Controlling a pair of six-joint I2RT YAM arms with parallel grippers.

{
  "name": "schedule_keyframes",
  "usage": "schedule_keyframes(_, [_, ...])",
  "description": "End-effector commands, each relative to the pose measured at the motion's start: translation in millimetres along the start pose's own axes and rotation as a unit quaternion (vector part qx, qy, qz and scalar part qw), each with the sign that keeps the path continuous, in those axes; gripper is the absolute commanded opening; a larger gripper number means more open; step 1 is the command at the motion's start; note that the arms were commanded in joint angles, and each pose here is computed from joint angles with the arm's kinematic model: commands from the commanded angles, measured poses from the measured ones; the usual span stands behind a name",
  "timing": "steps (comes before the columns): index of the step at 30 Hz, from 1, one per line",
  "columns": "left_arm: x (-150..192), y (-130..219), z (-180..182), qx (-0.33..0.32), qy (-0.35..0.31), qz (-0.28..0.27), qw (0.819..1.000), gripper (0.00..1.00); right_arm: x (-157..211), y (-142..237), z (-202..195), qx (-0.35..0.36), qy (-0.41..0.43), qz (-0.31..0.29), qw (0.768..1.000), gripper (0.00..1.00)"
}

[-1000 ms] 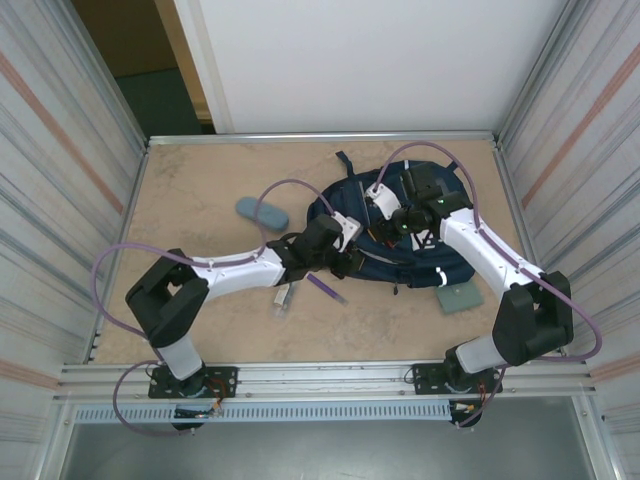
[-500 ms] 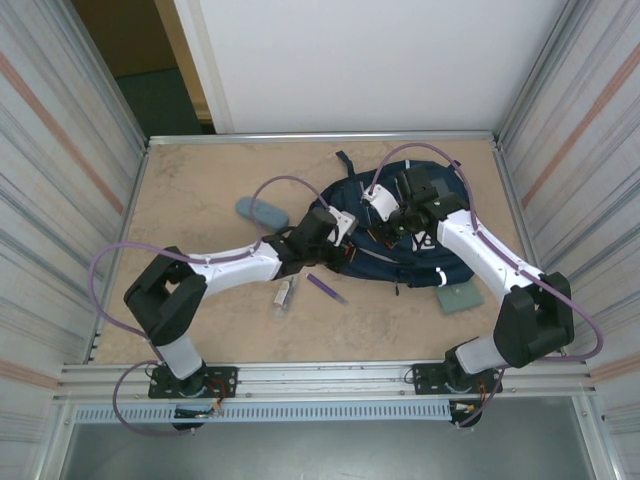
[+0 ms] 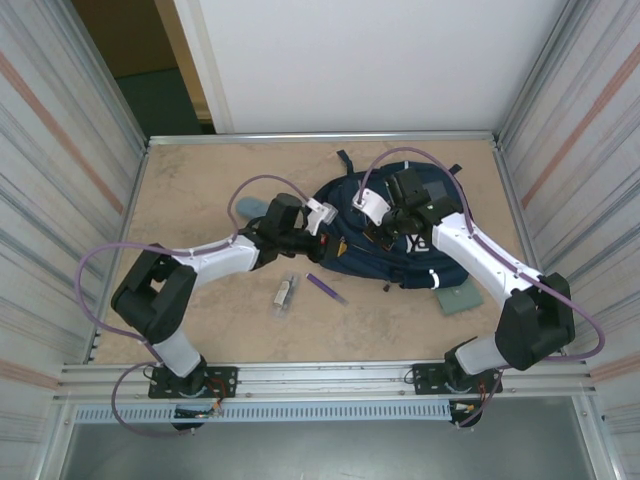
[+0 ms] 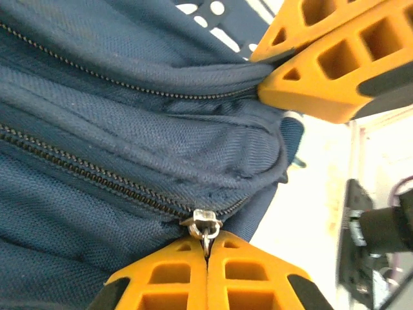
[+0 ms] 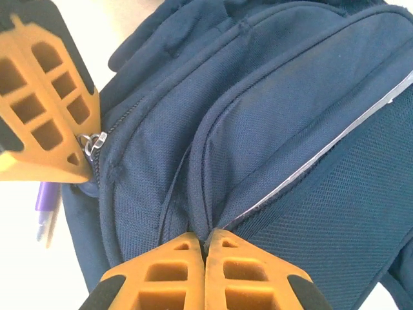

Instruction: Pack the student bag

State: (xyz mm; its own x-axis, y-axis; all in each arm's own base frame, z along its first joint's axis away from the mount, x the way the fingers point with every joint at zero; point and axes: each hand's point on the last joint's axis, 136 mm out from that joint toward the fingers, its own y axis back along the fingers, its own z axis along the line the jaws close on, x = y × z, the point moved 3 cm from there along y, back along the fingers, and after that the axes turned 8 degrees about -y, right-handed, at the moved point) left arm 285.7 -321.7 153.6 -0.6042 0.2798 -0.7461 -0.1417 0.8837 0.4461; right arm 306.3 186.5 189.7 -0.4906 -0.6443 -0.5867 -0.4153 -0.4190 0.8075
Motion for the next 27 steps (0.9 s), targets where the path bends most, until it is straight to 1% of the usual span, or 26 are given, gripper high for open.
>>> schedule_keyframes(1, [-19.7,15.4,-14.6,0.084,0.013,-0.04,0.996,0.0,16.5,9.6,-7.5,0.043,0.042,0.042,0.997,0.0])
schedule_keyframes(4, [-15.2,10.3,-12.5,0.104,0.052,-0.022,0.993,0.0,16.1,9.2,-5.6,0.039,0.053,0.041,0.997,0.0])
schedule_keyframes(6, [-13.0,7.5,-12.3,0.12,0.077,-0.019,0.99,0.0,14.3,10.1,-4.1,0.032,0.053,0.038,0.997,0.0])
schedule_keyframes(10, [-9.1,2.9,-7.9,0.128,0.143,-0.004,0.981,0.0,19.3,7.0,-5.3,0.031,0.055,0.053,0.997,0.0])
schedule_keyframes(12, [-4.4,1.6,-3.5,0.104,0.153,0.006,0.983,0.0,19.8,5.7,-5.8,0.031,0.054,0.057,0.996,0.0])
schedule_keyframes(15, [8.7,2.3,10.5,0.019,0.138,0.041,0.989,0.0,17.8,6.5,-5.1,0.029,0.047,0.048,0.997,0.0])
schedule_keyframes(16, [12.0,2.7,12.8,-0.002,0.132,0.054,0.99,0.07,16.9,6.7,-6.5,0.031,0.042,0.043,0.998,0.0])
schedule_keyframes(18, [13.3,3.0,8.0,-0.016,0.117,0.062,0.991,0.16,14.2,8.8,-7.3,0.026,0.031,0.032,0.999,0.0])
schedule_keyframes(19, [13.2,2.5,4.3,-0.023,0.114,0.063,0.991,0.22,13.2,9.3,-7.9,0.024,0.026,0.029,0.999,0.0])
schedule_keyframes(21, [10.2,2.6,-3.7,-0.042,0.125,0.064,0.989,0.36,12.6,10.7,-7.7,0.021,0.021,0.025,0.999,0.0])
schedule_keyframes(22, [7.8,3.8,-6.0,-0.056,0.132,0.062,0.988,0.4,12.9,10.8,-8.1,0.021,0.018,0.025,0.999,0.0])
schedule_keyframes(23, [4.7,4.9,-9.6,-0.066,0.134,0.057,0.987,0.41,13.0,11.4,-8.9,0.02,0.013,0.024,0.999,0.0])
schedule_keyframes(25, [-0.2,7.3,-16.4,-0.087,0.126,0.046,0.987,0.47,13.5,11.7,-11.7,0.022,0.004,0.023,0.999,0.0])
schedule_keyframes(27, [-2.0,8.8,-18.6,-0.118,0.12,0.046,0.985,0.49,14.3,11.4,-12.8,0.022,-0.003,0.024,0.999,0.0])
